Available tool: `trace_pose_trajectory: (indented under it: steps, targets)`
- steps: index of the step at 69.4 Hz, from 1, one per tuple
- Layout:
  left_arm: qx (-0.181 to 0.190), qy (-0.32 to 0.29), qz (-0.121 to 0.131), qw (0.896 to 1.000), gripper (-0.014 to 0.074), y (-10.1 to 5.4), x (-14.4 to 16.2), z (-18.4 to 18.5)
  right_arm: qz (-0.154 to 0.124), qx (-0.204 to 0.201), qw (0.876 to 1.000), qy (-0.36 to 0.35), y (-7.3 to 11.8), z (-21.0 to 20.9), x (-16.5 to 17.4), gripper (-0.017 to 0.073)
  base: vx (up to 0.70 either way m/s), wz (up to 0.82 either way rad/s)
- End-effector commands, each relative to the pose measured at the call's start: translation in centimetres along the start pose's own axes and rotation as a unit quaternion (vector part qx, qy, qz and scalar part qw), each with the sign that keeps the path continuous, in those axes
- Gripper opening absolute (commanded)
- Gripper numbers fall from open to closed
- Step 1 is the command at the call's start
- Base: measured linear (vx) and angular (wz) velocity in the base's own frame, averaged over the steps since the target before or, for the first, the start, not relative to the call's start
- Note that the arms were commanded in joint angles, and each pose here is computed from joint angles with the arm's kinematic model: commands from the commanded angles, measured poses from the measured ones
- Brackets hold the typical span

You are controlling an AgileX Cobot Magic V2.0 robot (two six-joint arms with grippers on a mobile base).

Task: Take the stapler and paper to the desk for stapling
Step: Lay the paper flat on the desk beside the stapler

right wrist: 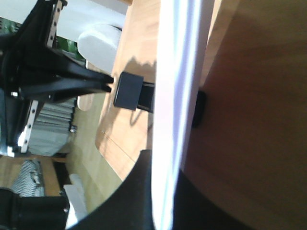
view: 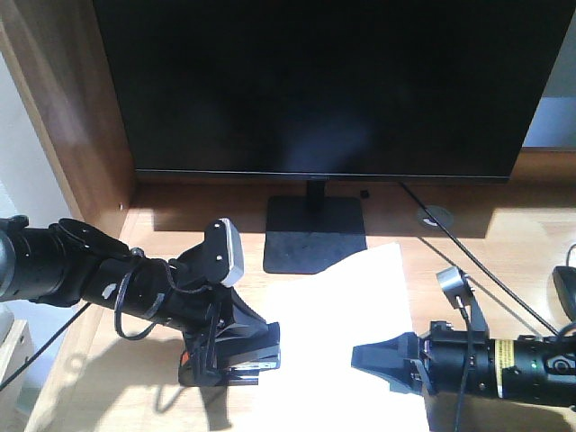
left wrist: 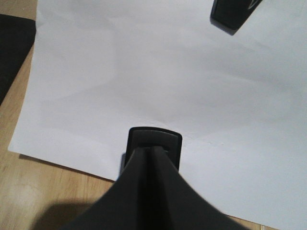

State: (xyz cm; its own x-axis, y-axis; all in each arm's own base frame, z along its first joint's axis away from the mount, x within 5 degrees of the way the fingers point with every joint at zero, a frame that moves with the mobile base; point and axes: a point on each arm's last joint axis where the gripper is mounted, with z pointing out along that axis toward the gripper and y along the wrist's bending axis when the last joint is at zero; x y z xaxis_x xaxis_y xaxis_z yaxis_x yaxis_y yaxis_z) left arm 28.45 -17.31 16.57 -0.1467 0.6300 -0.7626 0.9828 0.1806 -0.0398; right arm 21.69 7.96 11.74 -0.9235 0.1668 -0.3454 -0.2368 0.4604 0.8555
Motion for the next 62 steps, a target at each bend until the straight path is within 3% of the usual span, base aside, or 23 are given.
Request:
trace_pose_trajectory:
  steps: [1, 31, 52, 62]
  targets:
    - [-0.006, -0.039, 0.006, 0.999, -0.0006, -0.1, -2.0, -1.0, -0.017, -0.061, 0.998, -0.025, 0.9, 0.1, -1.1, -0.0003, 0.00, 0.00]
    - [-0.006, -0.039, 0.006, 0.999, -0.0006, -0.1, -2.0, -1.0, 0.014, -0.069, 0.997, -0.032, -0.5, 1.1, -1.9, -0.0003, 0.00, 0.00]
    - [-0.006, -0.040, 0.006, 0.999, -0.0006, -0.1, -2.0, -1.0, 0.018, -0.072, 0.996, -0.044, 0.4, 2.7, -1.7, -0.0003, 0.00, 0.00]
    - [-0.006, -0.040, 0.006, 0.999, -0.0006, -0.1, -2.0, -1.0, 0.014, -0.055, 0.997, -0.045, 0.4, 3.2, -1.5, -0.0003, 0.00, 0.00]
